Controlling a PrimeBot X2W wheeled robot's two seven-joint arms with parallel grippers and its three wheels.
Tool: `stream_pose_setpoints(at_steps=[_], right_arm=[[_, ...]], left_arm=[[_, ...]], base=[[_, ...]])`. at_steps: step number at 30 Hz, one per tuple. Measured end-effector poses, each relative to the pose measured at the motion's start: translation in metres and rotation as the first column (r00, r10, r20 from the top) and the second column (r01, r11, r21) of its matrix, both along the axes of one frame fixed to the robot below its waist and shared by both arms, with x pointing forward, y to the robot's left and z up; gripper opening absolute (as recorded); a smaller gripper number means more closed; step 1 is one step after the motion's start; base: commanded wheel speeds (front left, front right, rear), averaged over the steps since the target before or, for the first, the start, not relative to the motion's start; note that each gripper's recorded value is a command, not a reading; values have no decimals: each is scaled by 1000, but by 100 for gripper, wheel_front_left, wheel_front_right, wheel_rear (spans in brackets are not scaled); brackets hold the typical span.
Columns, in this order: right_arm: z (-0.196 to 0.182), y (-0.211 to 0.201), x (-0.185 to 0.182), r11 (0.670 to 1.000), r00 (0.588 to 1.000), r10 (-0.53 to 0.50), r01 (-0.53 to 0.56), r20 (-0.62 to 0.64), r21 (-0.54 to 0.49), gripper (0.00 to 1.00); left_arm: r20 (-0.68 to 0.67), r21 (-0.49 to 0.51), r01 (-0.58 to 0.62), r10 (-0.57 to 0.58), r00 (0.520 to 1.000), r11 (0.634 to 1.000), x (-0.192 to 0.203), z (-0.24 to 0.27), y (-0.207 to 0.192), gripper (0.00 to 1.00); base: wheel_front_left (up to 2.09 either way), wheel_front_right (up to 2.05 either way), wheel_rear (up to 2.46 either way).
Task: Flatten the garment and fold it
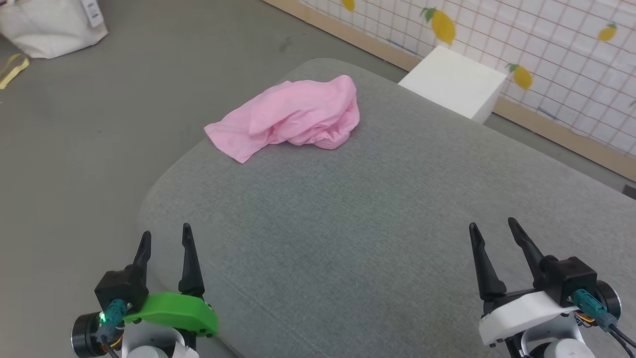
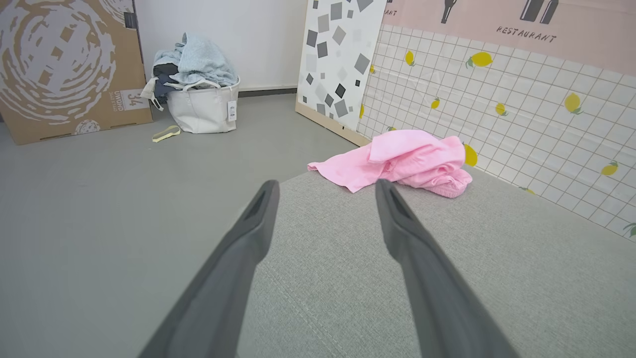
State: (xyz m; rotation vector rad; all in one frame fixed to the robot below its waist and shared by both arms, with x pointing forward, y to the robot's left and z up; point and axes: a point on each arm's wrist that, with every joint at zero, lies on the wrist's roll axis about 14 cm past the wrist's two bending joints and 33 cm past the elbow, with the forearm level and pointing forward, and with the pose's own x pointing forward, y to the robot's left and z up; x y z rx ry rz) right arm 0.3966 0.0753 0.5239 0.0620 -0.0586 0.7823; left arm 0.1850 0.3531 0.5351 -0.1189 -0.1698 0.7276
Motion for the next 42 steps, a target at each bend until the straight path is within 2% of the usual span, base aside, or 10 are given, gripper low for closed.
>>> stream_pose_setpoints(at_steps=[5, 11, 17, 21, 26, 30, 38, 42], right_arm=[[0, 5, -1, 1000, 1000, 14, -14, -1, 1, 100], [-3, -5, 6, 1000, 1000, -19, 19, -13, 8, 100], [3, -8, 25, 999, 999, -43, 43, 0, 28, 100], [3, -17, 44, 996, 997, -82, 82, 5, 38, 100], [-12, -34, 66, 990, 990, -137, 138, -17, 39, 100], [-31, -59, 87, 976, 977, -210, 212, -48, 43, 100], [-83, -106, 107, 944, 935, -328, 331, -131, -6, 100], [-105, -132, 112, 921, 907, -390, 388, -157, -40, 100]], left_arm=[[2, -20, -26, 26, 1000, 999, -8, -3, 4, 100], [22, -47, -31, 33, 999, 998, -3, -2, 7, 100], [97, -44, 17, -13, 995, 999, 44, 37, 33, 100], [78, -35, 42, -39, 996, 999, 85, 57, 56, 100], [59, -87, 66, -61, 996, 994, 145, 70, 84, 100], [-34, -164, 89, -96, 995, 982, 197, 60, 100, 100], [-227, -402, 80, -184, 956, 912, 283, -6, 101, 100], [-317, -542, 37, -246, 916, 839, 311, -57, 84, 100]], base=[[0, 0, 0], [0, 0, 0], [0, 0, 0], [0, 0, 0], [0, 0, 0], [0, 0, 0], [0, 0, 0], [0, 0, 0]])
